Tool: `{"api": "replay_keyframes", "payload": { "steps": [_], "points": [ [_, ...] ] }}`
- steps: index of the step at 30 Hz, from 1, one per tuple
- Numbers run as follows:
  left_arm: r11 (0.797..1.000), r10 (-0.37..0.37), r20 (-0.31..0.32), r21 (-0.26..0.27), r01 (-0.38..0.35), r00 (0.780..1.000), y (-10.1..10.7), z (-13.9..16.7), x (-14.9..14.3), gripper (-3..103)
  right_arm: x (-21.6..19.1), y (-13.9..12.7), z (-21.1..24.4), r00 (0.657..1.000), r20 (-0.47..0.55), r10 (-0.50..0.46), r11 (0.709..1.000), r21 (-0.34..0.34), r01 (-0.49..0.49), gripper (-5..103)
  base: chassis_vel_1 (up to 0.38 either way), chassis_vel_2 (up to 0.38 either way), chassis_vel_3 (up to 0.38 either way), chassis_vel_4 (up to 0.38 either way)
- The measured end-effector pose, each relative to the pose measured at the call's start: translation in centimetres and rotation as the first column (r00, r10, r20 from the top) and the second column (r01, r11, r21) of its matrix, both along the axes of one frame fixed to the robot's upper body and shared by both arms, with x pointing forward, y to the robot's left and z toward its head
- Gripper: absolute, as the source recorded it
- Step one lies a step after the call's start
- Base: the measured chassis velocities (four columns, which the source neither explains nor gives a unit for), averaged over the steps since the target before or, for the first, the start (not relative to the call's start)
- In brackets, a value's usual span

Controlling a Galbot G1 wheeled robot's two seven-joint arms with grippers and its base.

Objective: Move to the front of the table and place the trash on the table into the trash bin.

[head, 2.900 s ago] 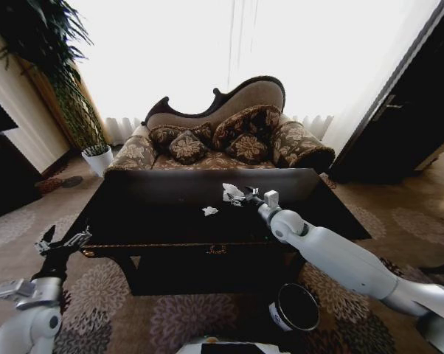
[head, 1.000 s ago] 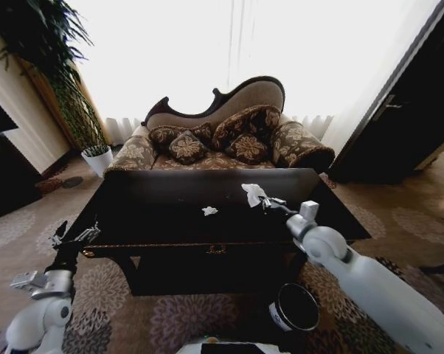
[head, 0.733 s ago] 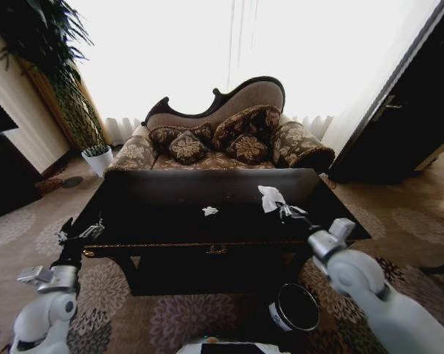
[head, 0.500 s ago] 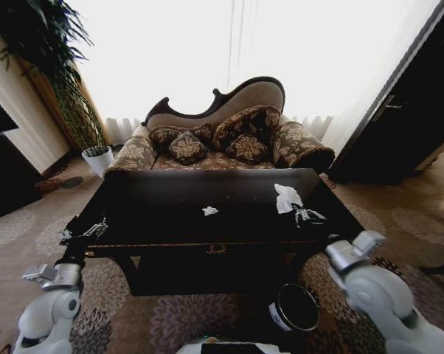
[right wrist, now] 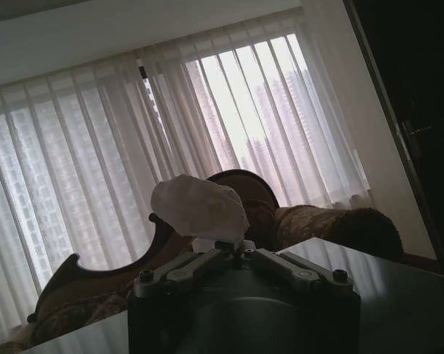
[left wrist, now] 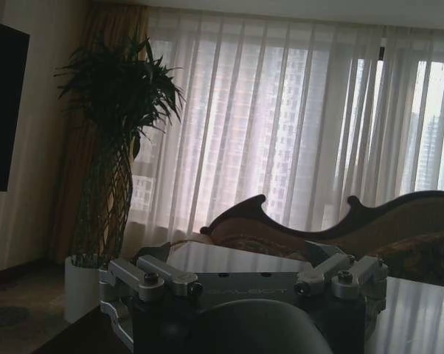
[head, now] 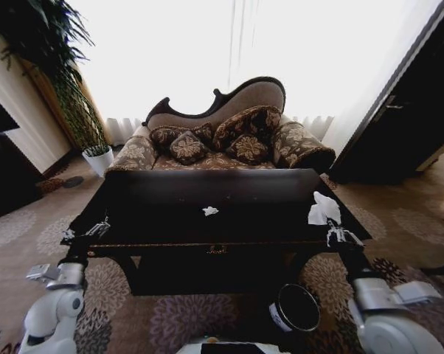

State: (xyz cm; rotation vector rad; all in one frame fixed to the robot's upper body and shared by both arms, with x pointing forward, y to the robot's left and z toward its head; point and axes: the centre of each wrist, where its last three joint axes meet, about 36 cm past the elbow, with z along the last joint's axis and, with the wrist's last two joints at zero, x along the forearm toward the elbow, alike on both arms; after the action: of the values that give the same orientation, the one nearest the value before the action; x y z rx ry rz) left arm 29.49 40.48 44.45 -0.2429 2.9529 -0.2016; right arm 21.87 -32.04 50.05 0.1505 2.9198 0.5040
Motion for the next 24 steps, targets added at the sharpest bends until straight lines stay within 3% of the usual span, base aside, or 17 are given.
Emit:
{"api": "replay_keyframes", "payload": {
  "steps": [8, 24],
  "points": [
    [1.0, 0.019, 0.015, 0.002, -0.019, 1.0, 0.7, 0.5, -0.4, 100, -1.0, -2.2, -5.6, 0.997, 0.072, -0.039, 0.976, -0.211, 0.053, 0, 0.0, 0.0, 0.0, 0.0],
    [1.0, 0.017, 0.022, 0.015, -0.017, 1.0, 2.1, 1.6, 0.2, 100, -5.7, -2.9, -15.8, 0.999, 0.001, -0.047, 0.964, -0.263, 0.045, 0, 0.0, 0.0, 0.0, 0.0]
  ]
}}
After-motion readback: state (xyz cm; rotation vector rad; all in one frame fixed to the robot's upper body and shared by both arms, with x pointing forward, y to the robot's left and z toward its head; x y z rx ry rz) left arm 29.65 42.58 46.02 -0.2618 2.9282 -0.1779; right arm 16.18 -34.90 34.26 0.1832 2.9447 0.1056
